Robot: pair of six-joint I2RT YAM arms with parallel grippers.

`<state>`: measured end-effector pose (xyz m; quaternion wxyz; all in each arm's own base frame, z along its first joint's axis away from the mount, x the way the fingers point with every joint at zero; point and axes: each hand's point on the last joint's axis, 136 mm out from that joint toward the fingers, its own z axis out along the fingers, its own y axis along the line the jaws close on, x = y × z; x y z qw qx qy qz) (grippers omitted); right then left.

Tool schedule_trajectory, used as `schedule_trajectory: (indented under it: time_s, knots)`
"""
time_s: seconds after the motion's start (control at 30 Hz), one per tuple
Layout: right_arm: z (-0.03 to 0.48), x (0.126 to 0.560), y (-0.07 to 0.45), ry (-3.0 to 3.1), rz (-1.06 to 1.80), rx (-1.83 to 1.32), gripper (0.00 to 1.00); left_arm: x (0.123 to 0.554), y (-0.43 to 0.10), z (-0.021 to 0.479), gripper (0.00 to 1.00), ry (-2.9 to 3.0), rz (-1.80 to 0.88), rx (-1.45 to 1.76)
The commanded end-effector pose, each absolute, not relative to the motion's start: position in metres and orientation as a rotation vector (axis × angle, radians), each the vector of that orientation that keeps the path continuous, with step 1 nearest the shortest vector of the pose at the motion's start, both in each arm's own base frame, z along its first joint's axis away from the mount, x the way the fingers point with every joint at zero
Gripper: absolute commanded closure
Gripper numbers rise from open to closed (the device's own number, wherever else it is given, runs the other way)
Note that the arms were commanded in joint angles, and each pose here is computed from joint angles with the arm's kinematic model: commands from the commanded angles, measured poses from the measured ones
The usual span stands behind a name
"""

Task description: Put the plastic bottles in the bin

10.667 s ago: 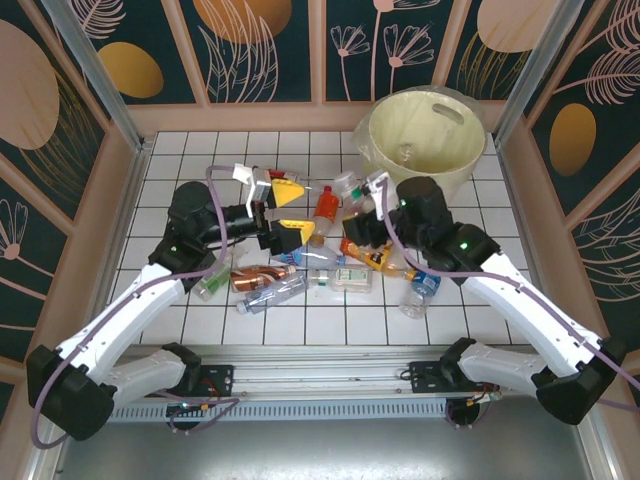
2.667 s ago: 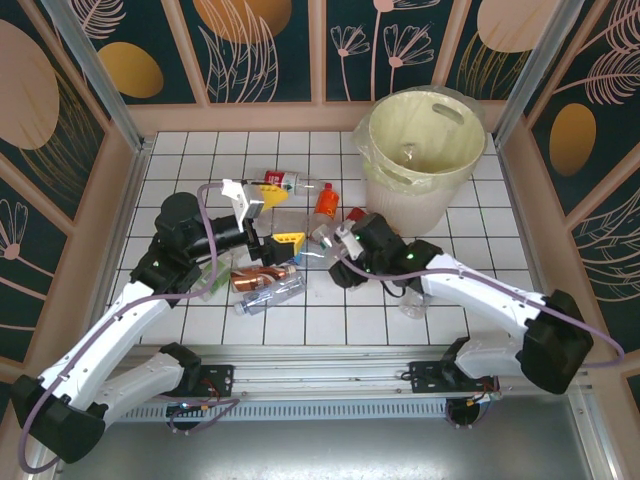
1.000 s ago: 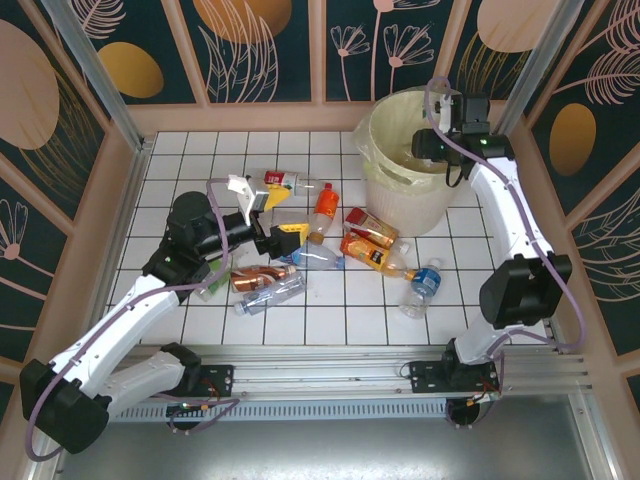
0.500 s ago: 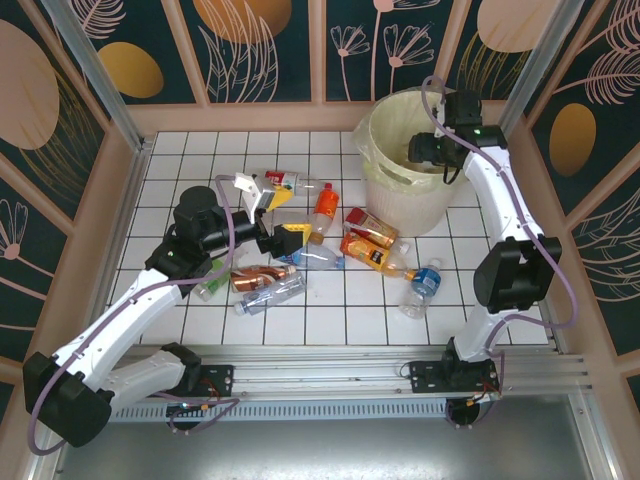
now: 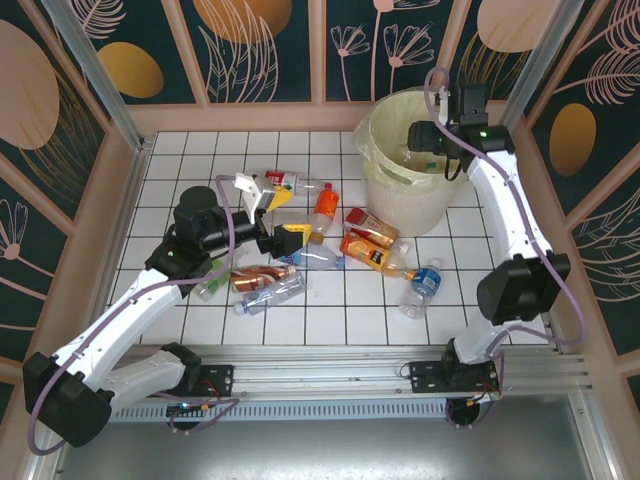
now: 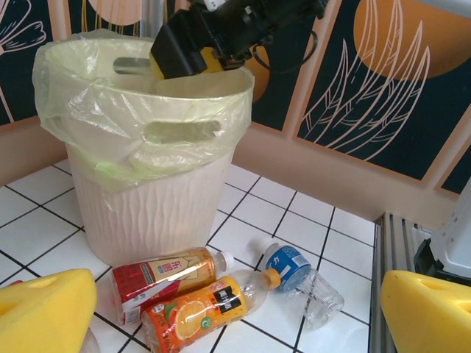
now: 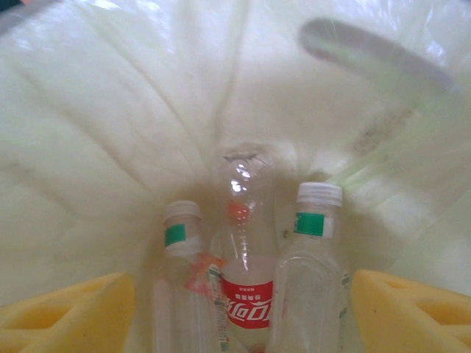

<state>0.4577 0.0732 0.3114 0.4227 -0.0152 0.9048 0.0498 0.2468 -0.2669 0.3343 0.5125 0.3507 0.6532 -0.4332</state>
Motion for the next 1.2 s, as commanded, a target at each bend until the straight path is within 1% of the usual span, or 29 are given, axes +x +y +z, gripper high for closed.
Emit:
schedule_trajectory:
  time_s: [0.0,0.13,0.23,0.4,0.57,0.73,0.83,1.03,1.17]
  knots:
    - [0.355,0.437,0.092,2.102,0.102,-0.112,0.22,0.242,-0.269,0.347,0.01,1.515,-1.044,0.878]
    - [0.371,0.407,0.115,2.032,0.153,-0.170,0.22,0.240,-0.269,0.344,0.01,1.519,-1.036,0.903]
    - [0.371,0.380,0.138,2.006,0.204,-0.249,0.23,0.237,-0.269,0.338,0.01,1.535,-1.000,0.963]
    - [0.353,0.334,0.186,1.981,0.415,-0.464,0.23,0.242,-0.259,0.333,0.01,1.607,-0.864,1.004]
    - [0.317,0.298,0.225,1.989,0.616,-0.639,0.23,0.236,-0.249,0.338,0.01,1.652,-0.832,0.978]
    - [0.268,0.279,0.253,2.052,0.708,-0.768,0.22,0.226,-0.234,0.331,0.01,1.700,-0.789,0.951]
    - [0.235,0.271,0.269,2.100,0.708,-0.850,0.22,0.216,-0.226,0.327,0.01,1.690,-0.788,0.912]
    - [0.181,0.272,0.295,2.192,0.644,-0.978,0.21,0.203,-0.217,0.312,0.01,1.727,-0.844,0.835]
    - [0.152,0.276,0.314,2.226,0.604,-1.057,0.20,0.202,-0.210,0.302,0.01,1.770,-0.849,0.768]
